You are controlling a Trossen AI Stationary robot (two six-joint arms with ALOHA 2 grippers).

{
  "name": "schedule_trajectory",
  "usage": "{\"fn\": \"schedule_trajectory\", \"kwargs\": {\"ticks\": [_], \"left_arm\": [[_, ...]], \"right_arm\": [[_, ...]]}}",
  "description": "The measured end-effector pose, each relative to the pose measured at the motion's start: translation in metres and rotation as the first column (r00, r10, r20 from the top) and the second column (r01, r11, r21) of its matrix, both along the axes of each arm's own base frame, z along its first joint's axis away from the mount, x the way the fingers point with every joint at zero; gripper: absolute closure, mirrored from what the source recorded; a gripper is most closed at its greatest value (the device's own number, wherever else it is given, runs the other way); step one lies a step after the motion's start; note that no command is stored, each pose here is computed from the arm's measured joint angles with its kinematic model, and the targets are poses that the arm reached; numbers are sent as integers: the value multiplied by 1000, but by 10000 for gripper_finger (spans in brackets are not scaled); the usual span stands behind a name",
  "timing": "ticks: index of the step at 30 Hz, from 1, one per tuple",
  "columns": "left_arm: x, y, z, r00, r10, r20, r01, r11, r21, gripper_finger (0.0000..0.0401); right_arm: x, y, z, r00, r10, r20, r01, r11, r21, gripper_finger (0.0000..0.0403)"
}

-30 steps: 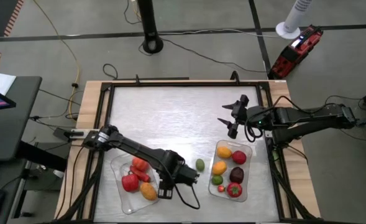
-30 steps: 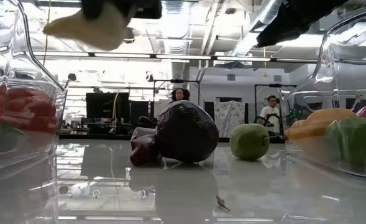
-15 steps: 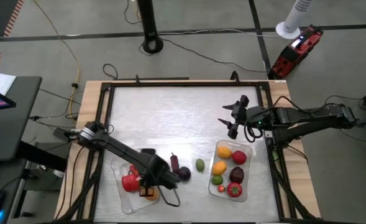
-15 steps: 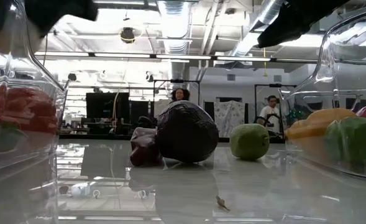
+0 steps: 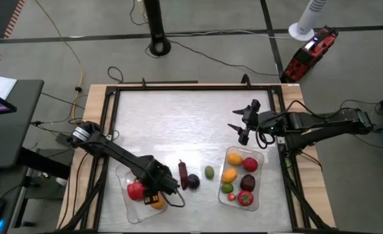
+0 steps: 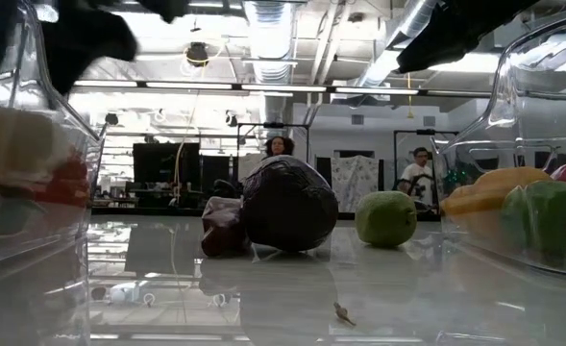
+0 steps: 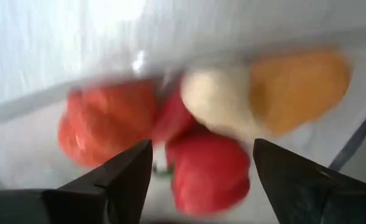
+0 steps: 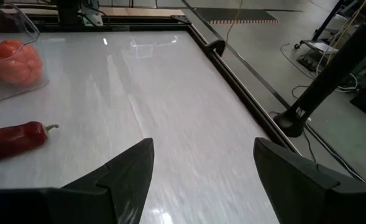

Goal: Sort produce into baskets
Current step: Put the dark red chili pepper into the left transparent bin

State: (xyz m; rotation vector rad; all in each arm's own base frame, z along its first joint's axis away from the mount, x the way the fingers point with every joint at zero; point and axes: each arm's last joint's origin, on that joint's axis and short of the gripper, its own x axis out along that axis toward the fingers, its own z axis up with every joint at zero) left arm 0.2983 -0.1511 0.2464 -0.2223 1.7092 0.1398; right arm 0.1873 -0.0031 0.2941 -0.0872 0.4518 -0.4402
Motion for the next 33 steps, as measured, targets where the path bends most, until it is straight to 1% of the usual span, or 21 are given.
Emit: {"fn": "schedule_trajectory", "kwargs": {"ticks": [5,10,13,16,20,23,28,30,32,33], "left_arm": [[19,13,0,990,19,137,-19,1000,-5,135],[32,25,0,977,30,211,-27,999,-20,142],[42,30,-3,960,14,278,-19,1000,16,144],[57,36,-15,943,-22,331,3,998,57,145],[81,38,-41,919,-95,383,79,995,58,145],[88,40,-54,917,-163,364,155,987,53,144],[93,41,-44,912,-196,360,184,981,69,140],[95,41,-41,902,-216,373,203,976,76,140],[94,37,-40,882,-294,369,281,956,90,140],[93,33,-41,861,-352,366,340,935,99,140]], "right_arm": [[0,0,0,1000,0,0,0,1000,0,101],[0,0,0,1000,0,-1,0,1000,-1,101],[0,0,0,1000,-1,-1,1,1000,-1,101],[0,0,0,1000,-1,-1,1,1000,-1,101],[0,0,0,1000,-1,-2,1,1000,-1,101],[0,0,0,1000,0,-3,0,1000,-1,101],[0,0,0,1000,3,-11,-3,1000,-12,101],[0,0,0,1000,4,-9,-4,1000,-15,101],[0,0,0,1000,4,-8,-4,1000,-15,101],[0,0,0,1000,4,-8,-4,1000,-15,101]]}}
